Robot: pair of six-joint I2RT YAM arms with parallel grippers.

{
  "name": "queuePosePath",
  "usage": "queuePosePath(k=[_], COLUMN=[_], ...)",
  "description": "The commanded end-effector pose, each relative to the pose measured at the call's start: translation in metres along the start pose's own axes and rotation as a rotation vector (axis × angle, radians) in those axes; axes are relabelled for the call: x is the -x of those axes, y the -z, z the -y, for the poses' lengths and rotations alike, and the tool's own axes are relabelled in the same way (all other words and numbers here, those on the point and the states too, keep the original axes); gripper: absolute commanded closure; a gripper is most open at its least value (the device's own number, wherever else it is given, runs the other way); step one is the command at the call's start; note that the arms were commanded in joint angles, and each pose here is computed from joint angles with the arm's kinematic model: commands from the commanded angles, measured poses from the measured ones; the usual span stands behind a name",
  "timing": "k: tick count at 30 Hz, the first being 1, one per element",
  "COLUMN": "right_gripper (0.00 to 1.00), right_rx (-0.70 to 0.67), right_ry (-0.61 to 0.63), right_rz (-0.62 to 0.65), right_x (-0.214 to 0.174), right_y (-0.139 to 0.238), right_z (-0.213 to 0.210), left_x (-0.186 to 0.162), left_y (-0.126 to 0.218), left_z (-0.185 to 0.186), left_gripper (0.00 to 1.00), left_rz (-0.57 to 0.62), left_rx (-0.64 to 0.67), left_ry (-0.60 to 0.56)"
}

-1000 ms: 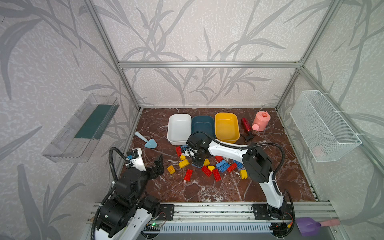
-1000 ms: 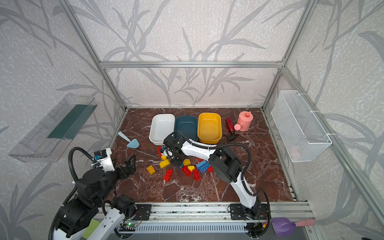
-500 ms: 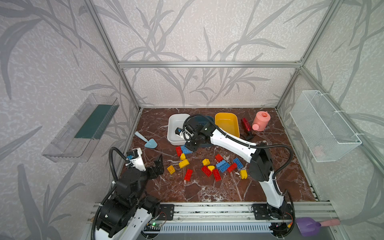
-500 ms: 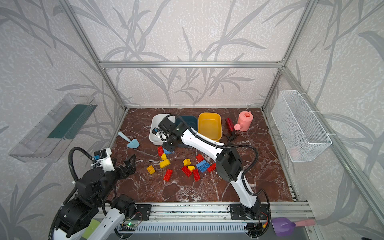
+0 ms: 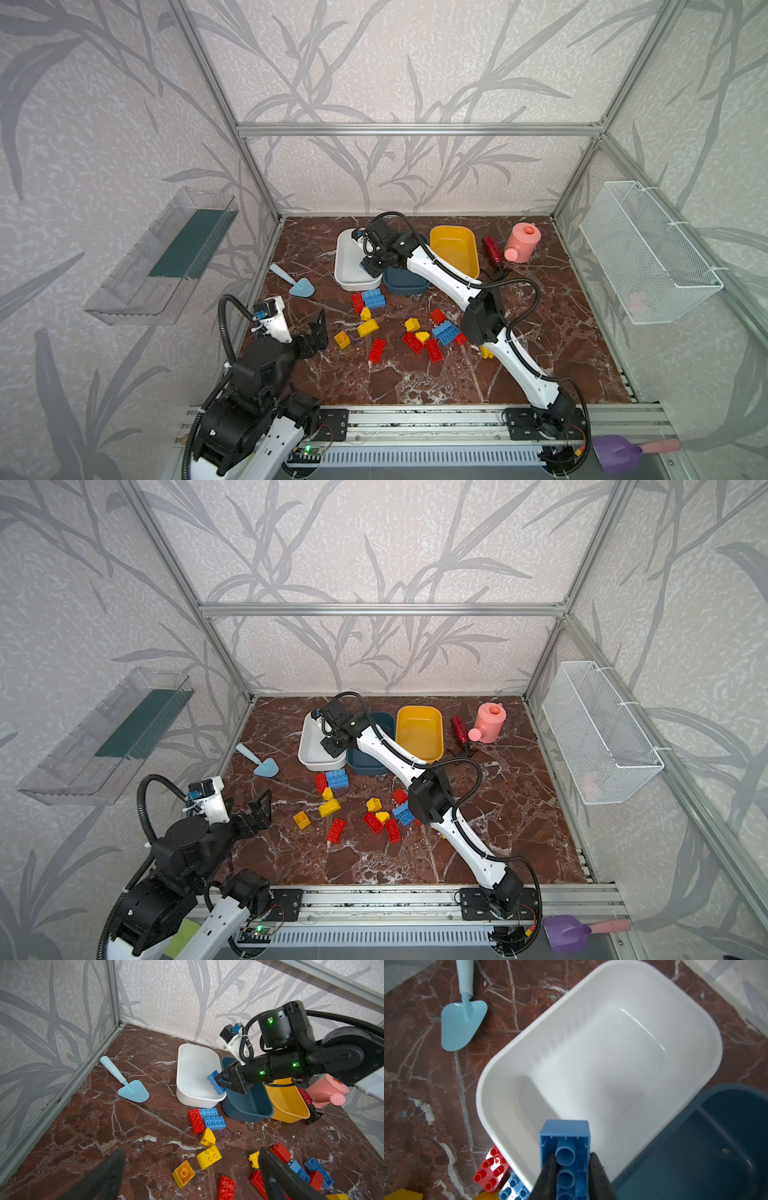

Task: Sort the legos into containers by color
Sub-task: 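Carry the blue brick into the white tub and open the right gripper, then lower the left gripper onto a yellow brick while the right gripper withdraws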

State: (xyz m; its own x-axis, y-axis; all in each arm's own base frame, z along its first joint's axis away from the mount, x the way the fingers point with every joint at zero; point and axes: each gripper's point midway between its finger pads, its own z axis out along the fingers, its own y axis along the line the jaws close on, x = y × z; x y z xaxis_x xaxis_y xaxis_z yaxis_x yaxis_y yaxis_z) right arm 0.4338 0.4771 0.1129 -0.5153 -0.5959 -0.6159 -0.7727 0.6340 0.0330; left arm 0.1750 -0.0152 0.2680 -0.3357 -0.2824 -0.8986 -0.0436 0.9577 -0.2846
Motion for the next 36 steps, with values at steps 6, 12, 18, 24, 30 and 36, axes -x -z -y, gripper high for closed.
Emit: queuePosePath(k=[6, 12, 18, 24, 30, 36], right_gripper=[0.55, 0.44, 0.44, 0.43, 0.36, 0.36], right_rx=[-0.001, -0.011, -0.003, -0.01, -0.06, -0.121], right_ry=[-0.041, -0.035, -0.009, -0.004, -0.065, -0.195], right_rz=[0.077, 0.098, 0.114, 0.123, 0.282, 0.401], right_x=[0.021, 0.027, 0.035, 0.025, -0.003, -0.064], right_y=[0.008, 0.012, 0.036, 0.091, 0.153, 0.203], right_z=[0.006, 0.007, 0.004, 0.001, 0.005, 0.009], left_x=[-0.007, -0.007, -0.01, -0.03, -0.049, -0.081], left_y=[-0.009, -0.01, -0.017, -0.045, -0.069, -0.088], left_z=[0.004, 0.004, 0.003, 0.001, -0.01, -0.013], left_gripper=[0.01, 0.01, 0.01, 0.01, 0.07, 0.08], left_rz=[-0.039, -0.042, -0.072, -0.252, -0.389, -0.496], left_rx=[-0.004, -0.003, 0.021, 0.121, 0.258, 0.327], left_ry=[-0.01, -0.011, -0.022, -0.082, -0.102, -0.018])
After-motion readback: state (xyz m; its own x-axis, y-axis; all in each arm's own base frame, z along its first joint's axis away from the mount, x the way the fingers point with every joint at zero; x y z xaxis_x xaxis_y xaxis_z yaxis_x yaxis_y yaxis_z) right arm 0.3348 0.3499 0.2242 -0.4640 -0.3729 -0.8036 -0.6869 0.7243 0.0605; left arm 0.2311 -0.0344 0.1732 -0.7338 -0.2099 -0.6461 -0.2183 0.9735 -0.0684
